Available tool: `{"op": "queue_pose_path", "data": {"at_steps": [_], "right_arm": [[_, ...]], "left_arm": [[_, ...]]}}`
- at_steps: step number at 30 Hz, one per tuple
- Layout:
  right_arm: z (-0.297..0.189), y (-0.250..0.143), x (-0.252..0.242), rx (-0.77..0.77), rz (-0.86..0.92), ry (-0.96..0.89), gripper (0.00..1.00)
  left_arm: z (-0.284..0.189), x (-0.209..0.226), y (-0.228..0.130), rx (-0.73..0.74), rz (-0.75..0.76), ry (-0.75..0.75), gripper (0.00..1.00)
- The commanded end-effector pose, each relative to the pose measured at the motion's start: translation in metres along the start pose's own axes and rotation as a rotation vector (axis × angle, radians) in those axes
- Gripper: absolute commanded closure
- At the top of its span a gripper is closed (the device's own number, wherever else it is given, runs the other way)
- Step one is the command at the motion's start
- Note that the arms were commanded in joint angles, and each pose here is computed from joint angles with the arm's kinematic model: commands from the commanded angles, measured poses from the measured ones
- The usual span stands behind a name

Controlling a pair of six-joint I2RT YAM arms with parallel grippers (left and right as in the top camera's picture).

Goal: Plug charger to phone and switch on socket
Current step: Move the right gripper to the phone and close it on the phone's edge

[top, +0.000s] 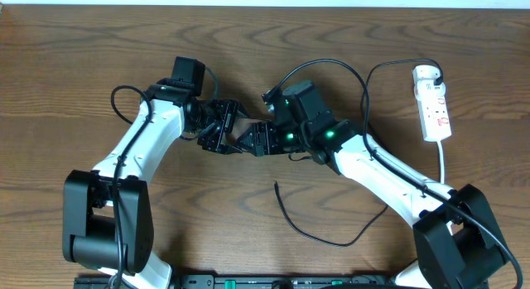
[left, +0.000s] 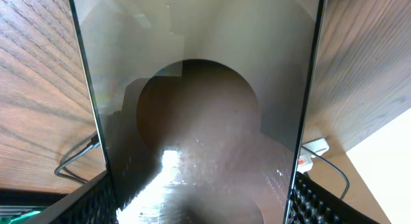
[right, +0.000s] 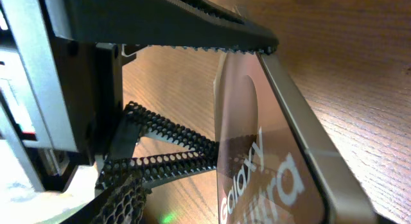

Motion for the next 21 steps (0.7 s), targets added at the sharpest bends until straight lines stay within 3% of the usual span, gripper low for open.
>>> {"op": "queue_pose_path", "data": {"at_steps": [1,14,21], "right_arm": [[0.010,0.000,-0.005,-0.010,0.000,-0.062,0.36],[0.029,-0.003,-0.017,0.009,0.017,-0.061,0.42],[0.029,-0.001,-0.016,0.000,0.013,-0.056,0.53]], "left_arm": [[-0.012,-0.011,-0.019,0.049,0.049,-0.042,0.93],[-0.008,-0.009,-0.024,0.054,0.051,-0.031,0.93],[-0.008,-0.009,-0.024,0.054,0.051,-0.031,0.93]]}}
Point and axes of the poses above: each gripper's point midway between its finger pads, its own z axis out along the fingers, its own x axis along the line the jaws close on, y = z × x, the point moved 6 cm from there along -z, back along the fingers, and after that the axes turned 5 degrees about -z, right-handed, at the moved point
